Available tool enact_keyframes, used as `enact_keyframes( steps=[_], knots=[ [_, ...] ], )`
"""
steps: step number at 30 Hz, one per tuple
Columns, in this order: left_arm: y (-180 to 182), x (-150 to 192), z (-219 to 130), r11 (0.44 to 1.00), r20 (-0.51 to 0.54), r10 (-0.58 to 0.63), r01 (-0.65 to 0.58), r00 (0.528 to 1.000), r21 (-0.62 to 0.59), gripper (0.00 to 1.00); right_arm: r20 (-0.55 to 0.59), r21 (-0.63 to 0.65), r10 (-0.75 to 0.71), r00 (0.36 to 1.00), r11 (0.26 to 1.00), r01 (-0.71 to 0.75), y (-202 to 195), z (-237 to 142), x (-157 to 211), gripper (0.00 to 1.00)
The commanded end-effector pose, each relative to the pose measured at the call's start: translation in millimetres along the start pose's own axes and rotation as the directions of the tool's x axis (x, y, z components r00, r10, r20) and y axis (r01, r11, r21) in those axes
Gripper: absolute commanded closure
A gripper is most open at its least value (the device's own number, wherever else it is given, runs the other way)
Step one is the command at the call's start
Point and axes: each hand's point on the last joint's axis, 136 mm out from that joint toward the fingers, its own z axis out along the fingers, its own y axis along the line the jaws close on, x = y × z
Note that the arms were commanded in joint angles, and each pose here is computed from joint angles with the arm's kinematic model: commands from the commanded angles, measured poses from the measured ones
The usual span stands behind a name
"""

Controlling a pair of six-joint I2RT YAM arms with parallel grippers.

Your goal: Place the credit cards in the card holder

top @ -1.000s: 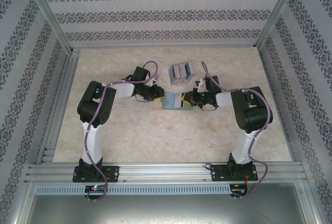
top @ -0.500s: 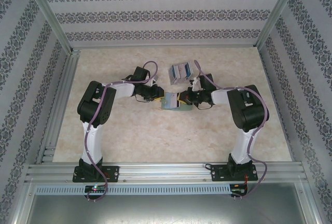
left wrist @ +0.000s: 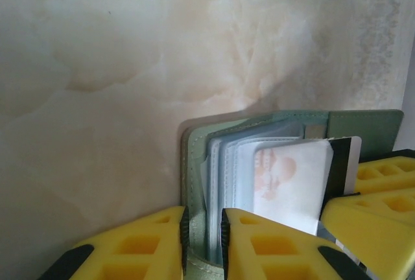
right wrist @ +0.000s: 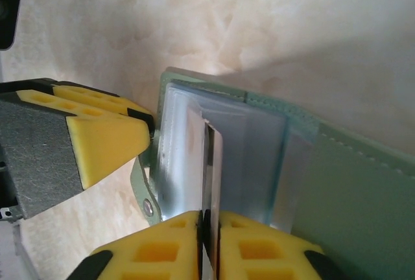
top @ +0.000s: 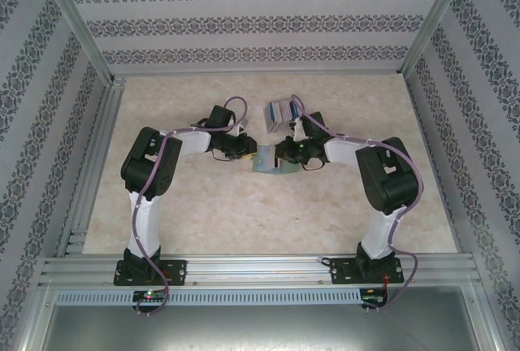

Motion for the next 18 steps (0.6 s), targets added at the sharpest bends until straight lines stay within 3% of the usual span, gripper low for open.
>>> enact_keyframes(
  steps=[1, 3, 7, 9, 13, 18],
  knots=[
    [-6.0, 23.6, 5.9, 1.0, -0.062, -0.018, 0.018, 0.998, 0.0, 0.78, -0.007, 0.105, -0.058, 0.998, 0.993, 0.059, -5.5, -16.2, 4.1, 0.78],
    [-6.3, 23.0, 6.2, 1.0, -0.06, -0.018, 0.019, 0.998, 0.002, 0.78, -0.008, 0.13, -0.079, 0.997, 0.988, 0.08, -4.8, -23.6, 4.2, 0.69],
    [-7.0, 22.7, 6.7, 1.0, -0.058, -0.018, 0.018, 0.998, 0.006, 0.79, -0.019, 0.152, -0.096, 0.995, 0.983, 0.098, -5.8, -31.7, 4.8, 0.68],
    [-7.2, 22.6, 6.1, 1.0, -0.058, -0.018, 0.019, 0.998, 0.007, 0.79, -0.024, 0.159, -0.099, 0.995, 0.982, 0.102, -6.6, -32.6, 4.9, 0.7],
    [-7.0, 24.3, 5.0, 1.0, -0.06, -0.017, 0.018, 0.998, 0.005, 0.81, -0.043, 0.179, -0.101, 0.994, 0.978, 0.108, -11.0, -29.8, 7.5, 0.86],
    [-6.0, 25.4, 5.5, 1.0, -0.063, -0.02, 0.021, 0.998, 0.005, 0.82, -0.092, 0.228, -0.121, 0.988, 0.964, 0.139, -16.6, -19.4, 13.8, 0.91]
  ],
)
